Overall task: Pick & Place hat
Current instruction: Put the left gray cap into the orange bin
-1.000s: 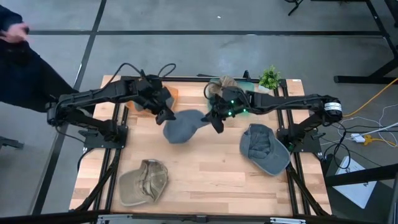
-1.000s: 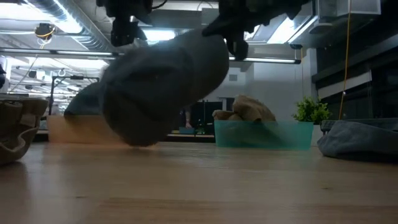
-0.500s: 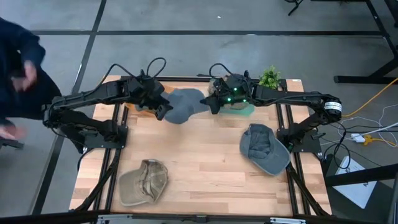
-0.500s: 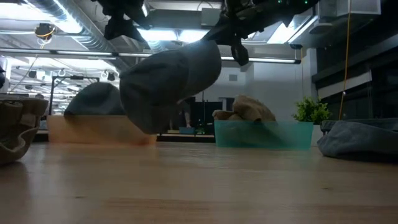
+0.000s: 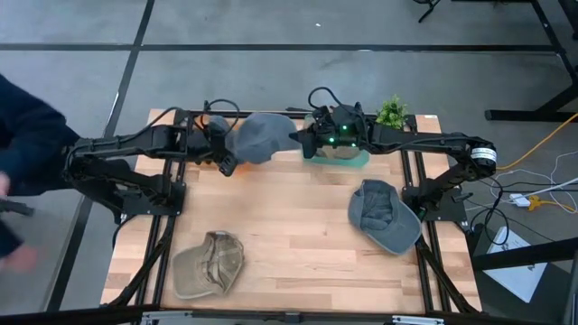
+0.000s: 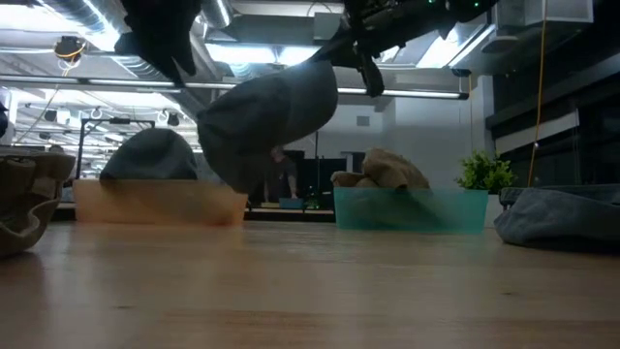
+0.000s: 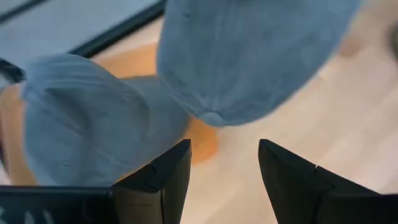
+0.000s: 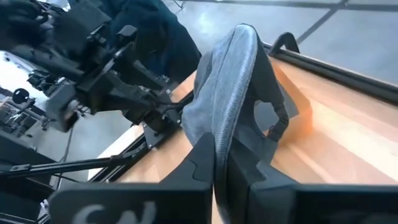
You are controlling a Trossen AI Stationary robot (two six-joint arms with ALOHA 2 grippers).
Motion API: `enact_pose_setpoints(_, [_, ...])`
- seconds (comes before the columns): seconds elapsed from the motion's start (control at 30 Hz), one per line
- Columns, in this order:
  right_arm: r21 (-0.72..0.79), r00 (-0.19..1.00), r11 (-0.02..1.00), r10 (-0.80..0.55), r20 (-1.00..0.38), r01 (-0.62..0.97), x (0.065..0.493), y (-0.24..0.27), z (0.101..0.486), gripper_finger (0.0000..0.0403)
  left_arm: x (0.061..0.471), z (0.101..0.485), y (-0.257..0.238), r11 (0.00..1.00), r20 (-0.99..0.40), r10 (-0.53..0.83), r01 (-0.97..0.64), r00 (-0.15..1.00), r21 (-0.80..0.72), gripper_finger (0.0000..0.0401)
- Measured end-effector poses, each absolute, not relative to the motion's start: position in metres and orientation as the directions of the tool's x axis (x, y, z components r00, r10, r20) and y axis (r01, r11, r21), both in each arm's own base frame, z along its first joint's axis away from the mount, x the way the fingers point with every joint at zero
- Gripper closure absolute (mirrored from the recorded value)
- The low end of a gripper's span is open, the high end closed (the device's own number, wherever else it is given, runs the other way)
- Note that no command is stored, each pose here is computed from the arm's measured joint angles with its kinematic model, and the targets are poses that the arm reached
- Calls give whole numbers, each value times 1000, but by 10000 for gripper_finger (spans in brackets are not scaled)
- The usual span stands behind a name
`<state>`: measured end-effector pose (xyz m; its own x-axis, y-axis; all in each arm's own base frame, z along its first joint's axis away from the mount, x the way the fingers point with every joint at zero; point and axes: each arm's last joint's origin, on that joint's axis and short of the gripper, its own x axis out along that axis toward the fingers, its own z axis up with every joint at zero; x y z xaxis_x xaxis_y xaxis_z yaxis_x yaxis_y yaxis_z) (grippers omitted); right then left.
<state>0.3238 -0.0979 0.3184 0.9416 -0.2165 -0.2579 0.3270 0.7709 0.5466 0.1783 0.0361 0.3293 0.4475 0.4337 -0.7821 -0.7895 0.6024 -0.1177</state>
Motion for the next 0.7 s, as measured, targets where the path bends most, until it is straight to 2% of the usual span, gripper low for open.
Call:
enact_pose_setpoints(0.23, [544, 957, 789, -212, -196, 286, 325, -98, 325, 378, 178, 330, 37, 553, -763, 487, -826, 425, -107, 219])
enact_pose_setpoints(0.4, [535, 957, 795, -212, -196, 286, 325, -98, 324, 389, 174, 333, 39, 501, -728, 546, -858, 414, -112, 218])
enact_pose_setpoints(0.57, [527, 962, 806, -214, -169, 271, 326, -98, 327, 381, 166, 342, 39, 496, -706, 516, -841, 486, -216, 218])
enact_pose_setpoints(0.7, [519, 964, 812, -214, -159, 266, 326, -98, 328, 376, 164, 347, 38, 510, -636, 505, -796, 584, -326, 218])
